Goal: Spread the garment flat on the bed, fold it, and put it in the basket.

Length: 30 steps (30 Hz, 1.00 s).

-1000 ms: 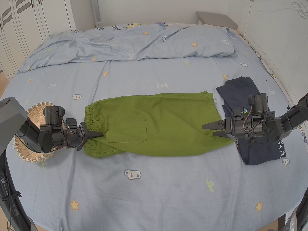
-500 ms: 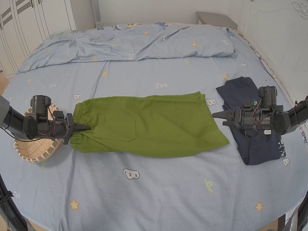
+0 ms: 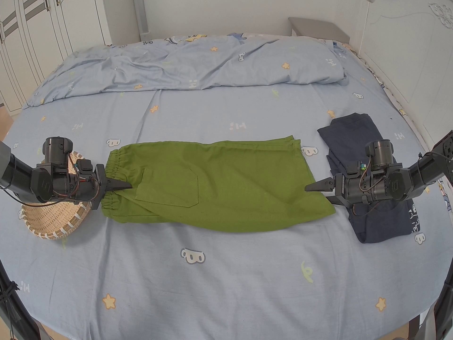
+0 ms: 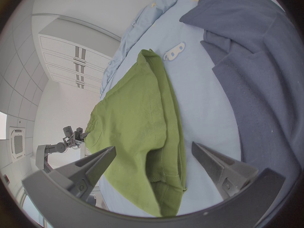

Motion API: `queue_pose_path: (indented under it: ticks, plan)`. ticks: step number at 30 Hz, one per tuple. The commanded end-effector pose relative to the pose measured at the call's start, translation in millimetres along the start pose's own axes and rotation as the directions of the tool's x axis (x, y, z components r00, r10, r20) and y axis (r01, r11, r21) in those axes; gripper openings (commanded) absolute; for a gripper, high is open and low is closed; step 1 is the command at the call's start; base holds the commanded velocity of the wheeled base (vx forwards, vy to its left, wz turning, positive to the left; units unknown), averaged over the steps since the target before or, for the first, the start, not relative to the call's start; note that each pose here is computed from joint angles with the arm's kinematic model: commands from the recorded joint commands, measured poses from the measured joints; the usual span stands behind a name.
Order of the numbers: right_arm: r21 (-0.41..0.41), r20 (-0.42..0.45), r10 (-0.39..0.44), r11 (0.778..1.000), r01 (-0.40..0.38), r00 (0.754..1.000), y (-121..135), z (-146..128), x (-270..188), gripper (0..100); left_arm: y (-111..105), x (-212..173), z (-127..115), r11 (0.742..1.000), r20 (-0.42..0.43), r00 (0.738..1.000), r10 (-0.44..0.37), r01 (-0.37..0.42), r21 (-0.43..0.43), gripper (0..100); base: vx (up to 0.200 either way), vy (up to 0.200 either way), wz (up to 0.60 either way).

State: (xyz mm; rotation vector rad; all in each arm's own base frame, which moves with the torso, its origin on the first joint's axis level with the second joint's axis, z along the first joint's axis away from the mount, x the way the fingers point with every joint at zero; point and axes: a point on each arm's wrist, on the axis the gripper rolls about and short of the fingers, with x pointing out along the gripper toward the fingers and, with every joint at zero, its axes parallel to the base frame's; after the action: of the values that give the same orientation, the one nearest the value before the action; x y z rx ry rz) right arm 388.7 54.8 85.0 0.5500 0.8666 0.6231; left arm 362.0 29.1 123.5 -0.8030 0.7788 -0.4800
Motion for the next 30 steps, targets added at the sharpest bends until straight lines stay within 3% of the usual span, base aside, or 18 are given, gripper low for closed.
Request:
queue_pose_path:
  ticks: [1, 9, 15, 16, 30]
  plan:
    - [0.038, -0.049, -0.018, 0.999, 0.020, 0.999, -7, -4, 8, 100, 0, 0, -1, 1.000, -0.003, 1.000, 0.001, 0.000, 0.009, 0, 0.000, 0.000, 0.00]
    - [0.009, -0.118, -0.008, 1.000, 0.009, 0.993, 1, -6, 17, 100, 0, 1, -3, 1.000, -0.009, 1.000, 0.001, -0.001, 0.015, 0, 0.000, 0.000, 0.00]
    - [0.024, -0.139, -0.010, 1.000, 0.014, 0.990, -8, -8, 28, 100, 0, 2, -3, 1.000, -0.010, 1.000, 0.001, 0.000, 0.015, 0, 0.000, 0.000, 0.00]
    - [0.025, -0.139, -0.010, 1.000, 0.013, 0.990, -9, -7, 29, 0, -1, 2, -3, 1.000, -0.009, 1.000, 0.000, 0.000, 0.016, 0, 0.000, 0.000, 0.00]
    - [0.059, -0.115, 0.019, 0.998, -0.012, 0.993, -21, 4, 13, 0, 2, 2, -3, 1.000, -0.012, 1.000, 0.006, -0.006, 0.024, 0, 0.000, 0.000, 0.00]
